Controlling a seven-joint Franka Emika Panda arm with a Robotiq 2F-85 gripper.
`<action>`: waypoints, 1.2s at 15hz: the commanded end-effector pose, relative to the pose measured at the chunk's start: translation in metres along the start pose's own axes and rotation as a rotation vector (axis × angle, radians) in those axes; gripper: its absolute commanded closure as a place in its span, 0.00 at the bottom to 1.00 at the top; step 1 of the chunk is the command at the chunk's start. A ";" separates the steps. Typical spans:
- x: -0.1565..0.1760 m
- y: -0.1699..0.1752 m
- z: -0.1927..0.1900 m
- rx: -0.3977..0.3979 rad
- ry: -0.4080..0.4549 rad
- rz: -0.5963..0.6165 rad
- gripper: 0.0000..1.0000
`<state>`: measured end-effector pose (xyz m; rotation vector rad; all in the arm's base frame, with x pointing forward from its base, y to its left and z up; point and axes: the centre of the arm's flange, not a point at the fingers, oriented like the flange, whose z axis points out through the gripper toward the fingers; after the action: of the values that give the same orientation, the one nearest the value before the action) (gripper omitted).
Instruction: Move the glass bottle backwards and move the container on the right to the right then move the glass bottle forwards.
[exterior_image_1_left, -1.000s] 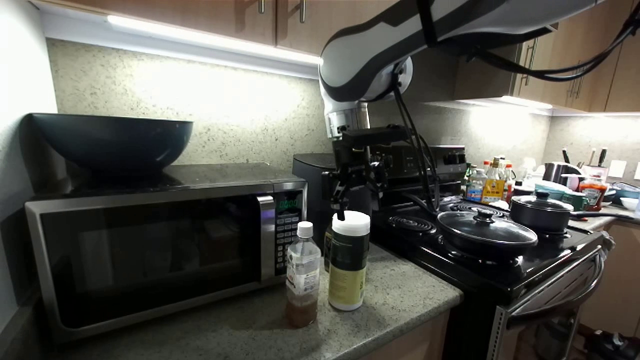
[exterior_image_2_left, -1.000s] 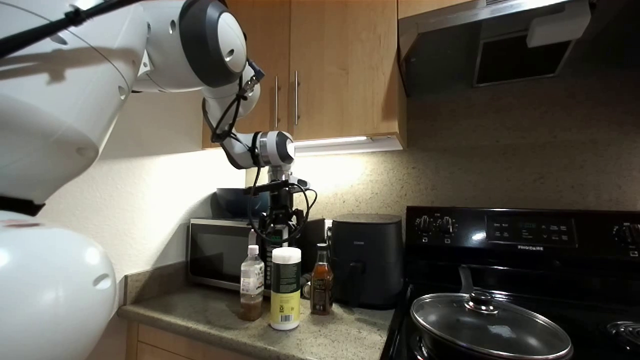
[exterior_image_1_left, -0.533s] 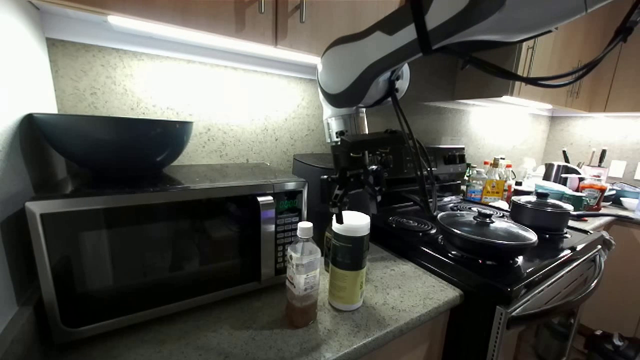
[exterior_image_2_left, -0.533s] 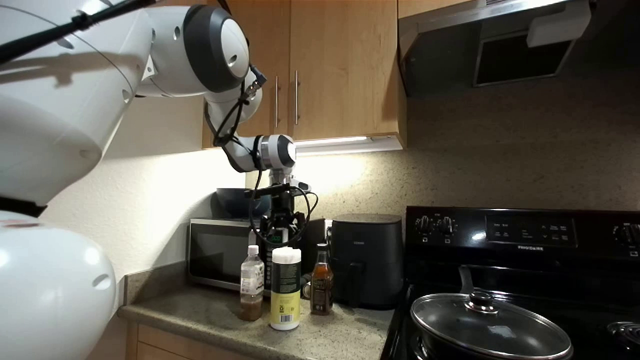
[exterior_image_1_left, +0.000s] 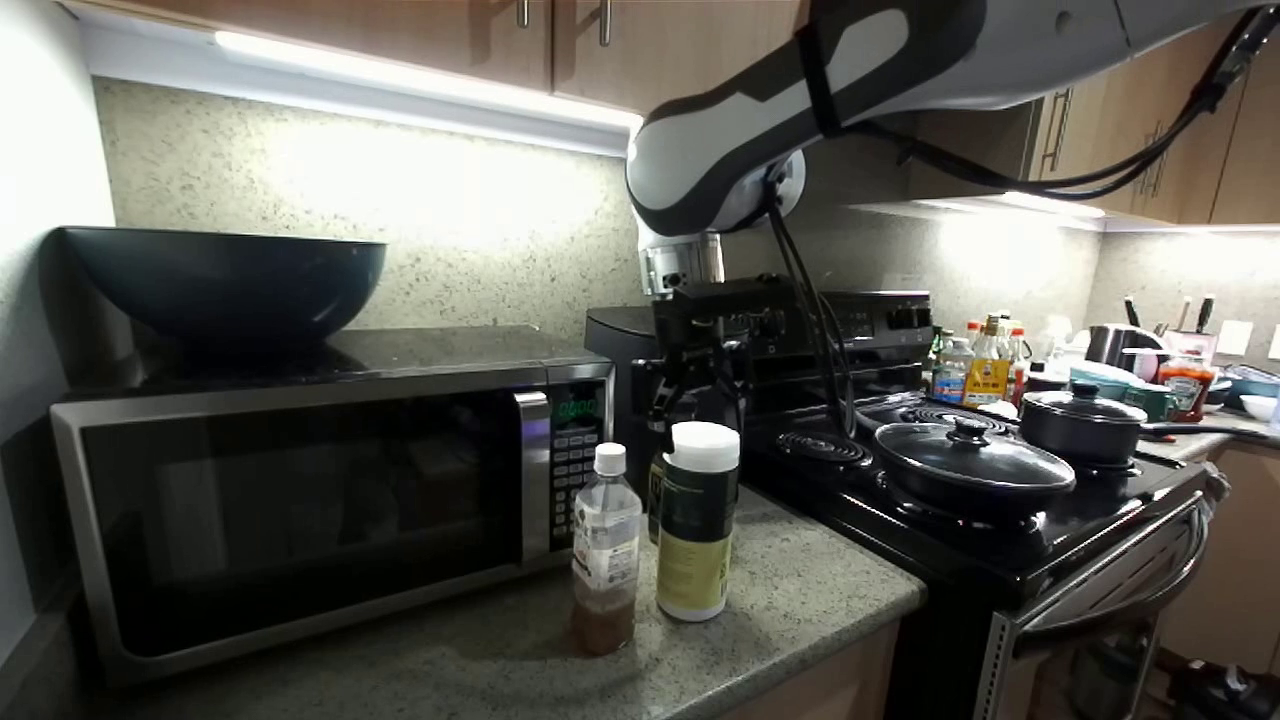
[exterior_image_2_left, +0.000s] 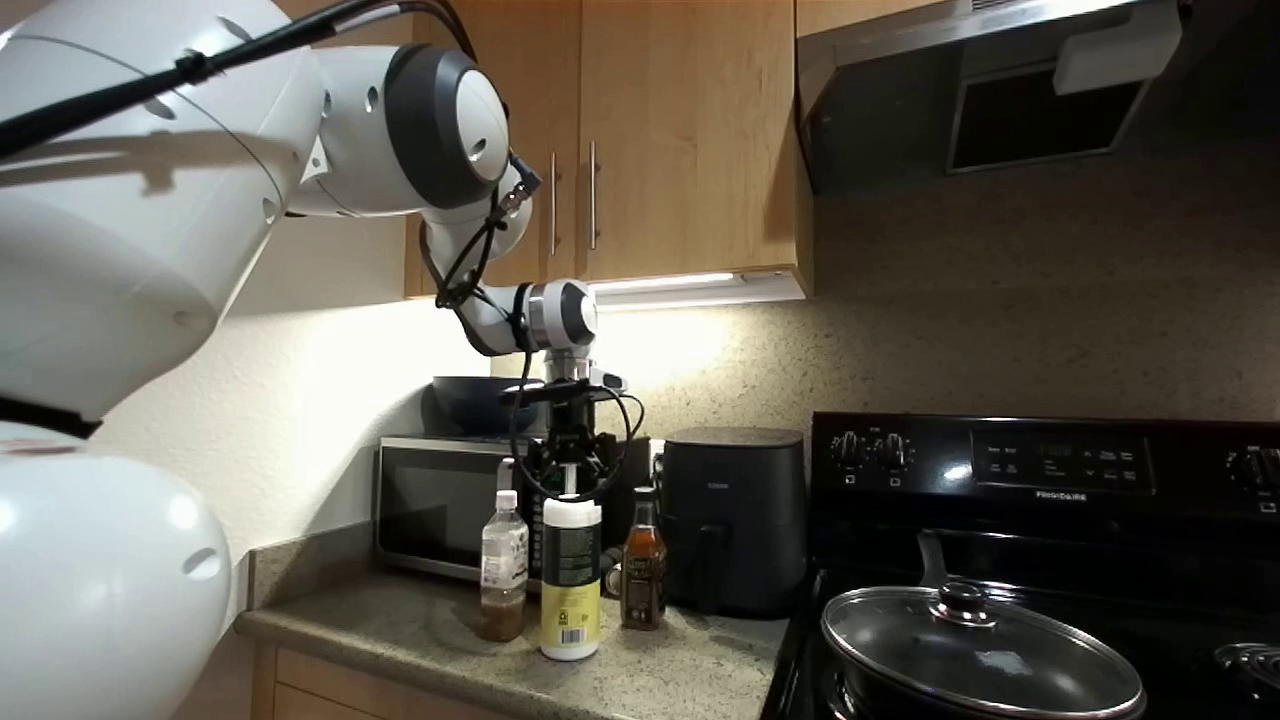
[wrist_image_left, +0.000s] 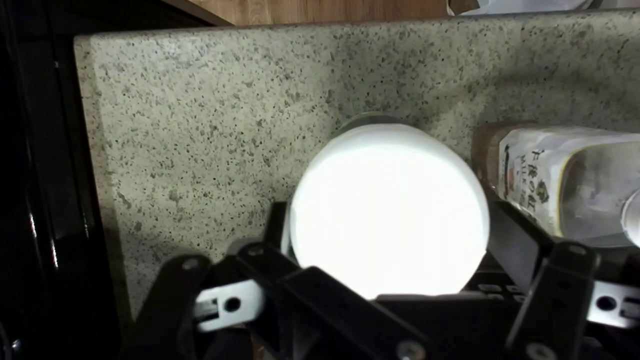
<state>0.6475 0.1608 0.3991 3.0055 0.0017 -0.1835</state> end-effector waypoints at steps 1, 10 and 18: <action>0.006 0.007 -0.002 0.009 0.008 -0.036 0.00; 0.012 0.013 0.006 0.034 -0.030 -0.081 0.34; -0.015 0.051 -0.003 -0.012 0.002 0.172 0.34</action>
<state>0.6538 0.1299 0.4006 2.9899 -0.1077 -0.2140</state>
